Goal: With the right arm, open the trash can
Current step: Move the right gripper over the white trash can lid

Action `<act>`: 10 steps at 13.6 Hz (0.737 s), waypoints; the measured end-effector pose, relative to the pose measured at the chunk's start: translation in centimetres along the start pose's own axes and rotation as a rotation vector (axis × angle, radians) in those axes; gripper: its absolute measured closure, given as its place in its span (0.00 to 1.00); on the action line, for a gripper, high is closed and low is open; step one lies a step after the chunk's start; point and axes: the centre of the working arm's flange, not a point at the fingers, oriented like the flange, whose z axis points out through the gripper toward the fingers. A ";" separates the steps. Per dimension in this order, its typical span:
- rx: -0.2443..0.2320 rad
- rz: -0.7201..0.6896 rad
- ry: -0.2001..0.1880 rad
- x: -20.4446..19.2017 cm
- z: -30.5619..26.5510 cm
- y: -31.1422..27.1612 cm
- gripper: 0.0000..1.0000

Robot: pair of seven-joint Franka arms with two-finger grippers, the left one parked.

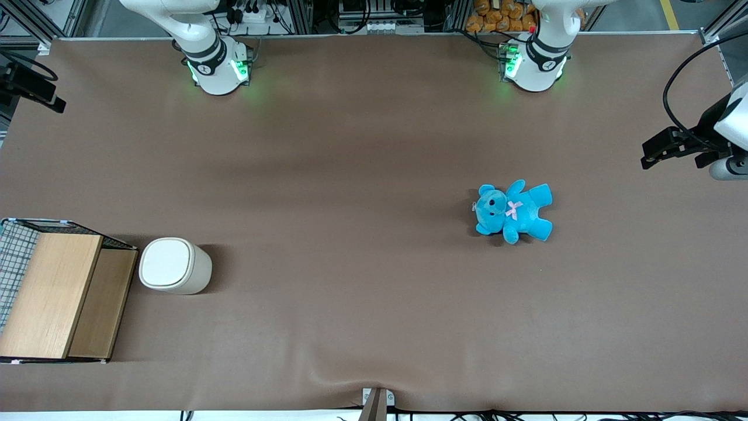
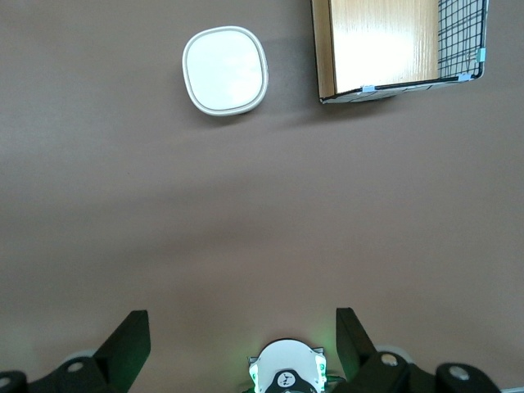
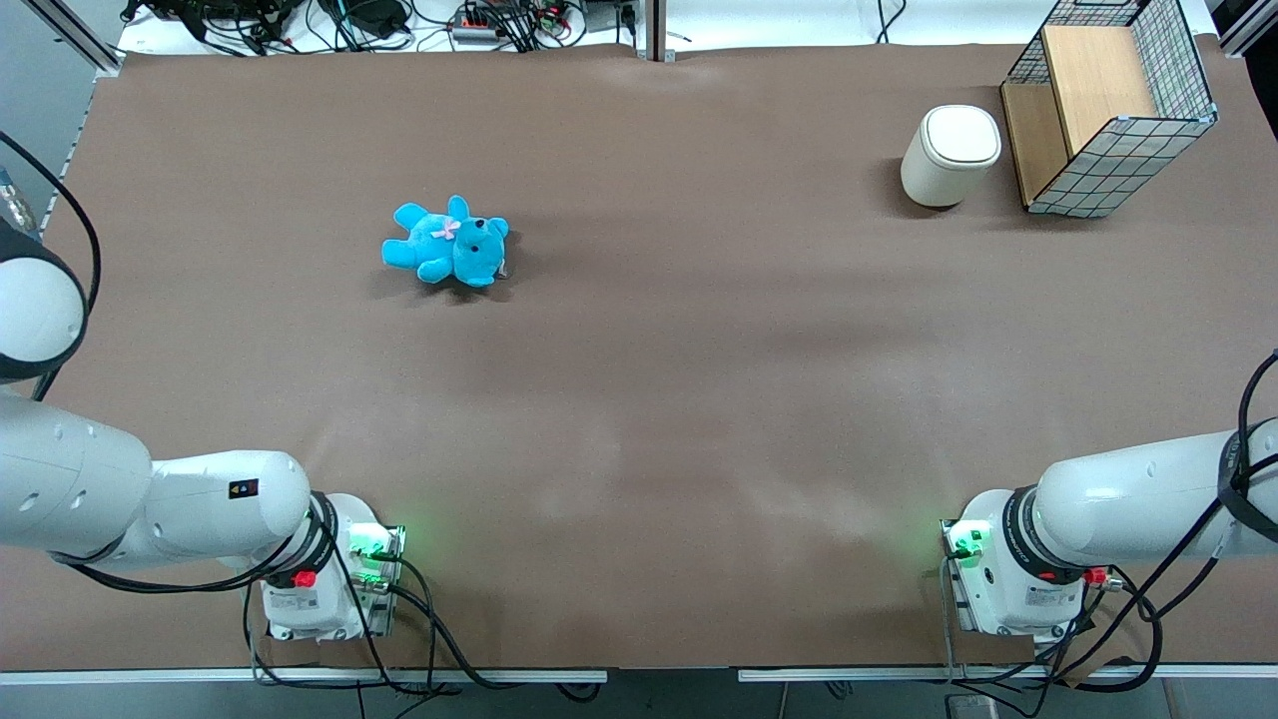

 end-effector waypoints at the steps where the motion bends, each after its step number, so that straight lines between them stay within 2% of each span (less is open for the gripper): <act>1: 0.000 0.000 0.000 0.0 0.0 0.0 0.00; 8: -0.001 -0.010 -0.002 0.0 0.1 -0.5 0.00; 10: -0.007 -0.022 -0.025 1.2 1.6 -1.3 0.00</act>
